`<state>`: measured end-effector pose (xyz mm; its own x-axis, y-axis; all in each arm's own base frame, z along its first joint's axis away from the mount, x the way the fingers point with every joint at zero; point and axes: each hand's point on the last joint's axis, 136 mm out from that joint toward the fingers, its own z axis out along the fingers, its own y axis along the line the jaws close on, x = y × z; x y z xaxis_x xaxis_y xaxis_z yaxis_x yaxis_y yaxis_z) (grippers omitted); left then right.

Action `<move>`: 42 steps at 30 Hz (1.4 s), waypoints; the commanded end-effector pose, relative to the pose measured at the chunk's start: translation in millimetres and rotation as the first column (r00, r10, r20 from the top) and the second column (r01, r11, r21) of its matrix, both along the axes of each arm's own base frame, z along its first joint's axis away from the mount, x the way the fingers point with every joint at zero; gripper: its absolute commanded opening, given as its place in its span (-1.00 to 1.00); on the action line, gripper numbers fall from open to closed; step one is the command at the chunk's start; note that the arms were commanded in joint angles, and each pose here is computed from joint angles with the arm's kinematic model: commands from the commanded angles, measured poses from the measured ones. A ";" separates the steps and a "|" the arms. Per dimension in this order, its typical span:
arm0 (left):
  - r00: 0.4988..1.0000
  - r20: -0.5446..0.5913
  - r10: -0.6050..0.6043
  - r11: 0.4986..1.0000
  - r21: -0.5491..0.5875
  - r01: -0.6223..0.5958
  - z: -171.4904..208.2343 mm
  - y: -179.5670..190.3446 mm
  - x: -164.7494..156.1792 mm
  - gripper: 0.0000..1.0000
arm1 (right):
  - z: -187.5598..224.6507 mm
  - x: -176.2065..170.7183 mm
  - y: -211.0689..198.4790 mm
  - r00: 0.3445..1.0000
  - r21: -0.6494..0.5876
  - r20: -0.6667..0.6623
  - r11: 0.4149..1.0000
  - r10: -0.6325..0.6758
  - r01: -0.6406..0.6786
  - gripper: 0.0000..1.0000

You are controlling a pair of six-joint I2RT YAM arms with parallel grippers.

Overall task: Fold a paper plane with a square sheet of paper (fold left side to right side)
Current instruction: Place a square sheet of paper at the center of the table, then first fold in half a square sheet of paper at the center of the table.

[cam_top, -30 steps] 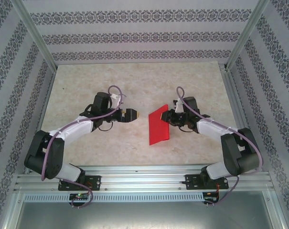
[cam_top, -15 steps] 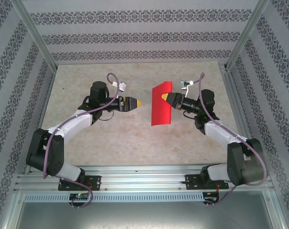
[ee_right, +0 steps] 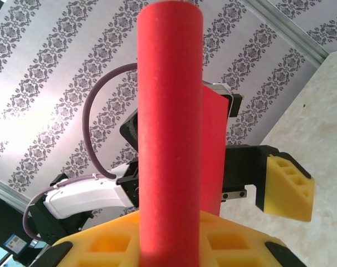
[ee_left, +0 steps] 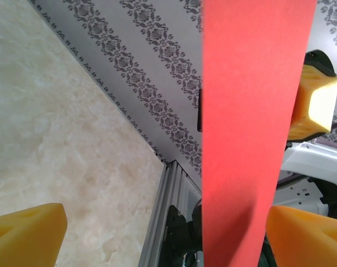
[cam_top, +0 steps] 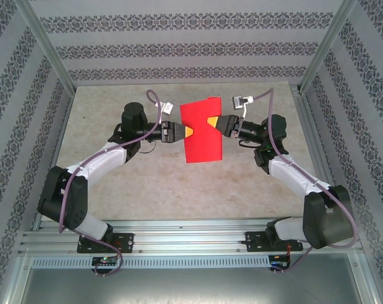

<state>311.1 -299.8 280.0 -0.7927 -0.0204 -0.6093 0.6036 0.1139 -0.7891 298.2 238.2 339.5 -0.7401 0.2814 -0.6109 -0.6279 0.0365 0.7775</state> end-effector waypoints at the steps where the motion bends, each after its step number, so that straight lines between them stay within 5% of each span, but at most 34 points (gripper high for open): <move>1: 0.993 0.102 -0.052 0.996 -0.062 0.058 36.0 -7.3 -12.3 0.56 | 19.9 -7.8 2.0 0.997 0.005 0.070 1.000 0.011 -0.012 -0.55; 6: 0.996 0.087 -0.033 0.998 -0.049 0.037 31.9 -5.9 -12.6 -0.55 | 4.1 3.2 -1.0 0.999 -0.042 0.031 0.998 -0.039 0.040 -0.53; 10: 0.999 0.036 0.003 1.000 0.006 -0.003 9.9 -3.1 -9.6 -1.00 | -28.6 19.9 -14.3 0.987 -0.167 -0.024 0.974 -0.161 0.154 -0.36; 17: 0.988 -0.109 0.105 0.980 0.183 -0.084 -63.7 14.5 4.9 -1.00 | -93.5 35.5 -56.6 0.919 -0.470 -0.031 0.818 -0.392 0.333 0.30; 20: 0.974 -0.182 0.136 0.959 0.271 -0.083 -102.6 22.0 10.4 -1.00 | -120.2 38.4 -72.4 0.888 -0.583 -0.022 0.727 -0.460 0.362 0.42; 28: 0.922 -0.322 0.215 0.881 0.470 -0.041 -191.5 46.5 26.5 -1.00 | -168.9 31.4 -66.3 0.885 -0.711 -0.052 0.639 -0.463 0.292 0.32; 35: 0.916 -0.334 0.224 0.835 0.550 -0.003 -210.3 55.7 32.3 -1.00 | -213.0 31.7 -18.6 0.897 -0.707 -0.178 0.687 -0.404 0.169 0.01; 42: 0.919 -0.348 0.186 0.884 0.467 -0.002 -194.2 44.8 35.6 -0.21 | -259.8 38.3 -4.1 0.856 -0.746 -0.283 0.660 -0.433 0.087 -0.18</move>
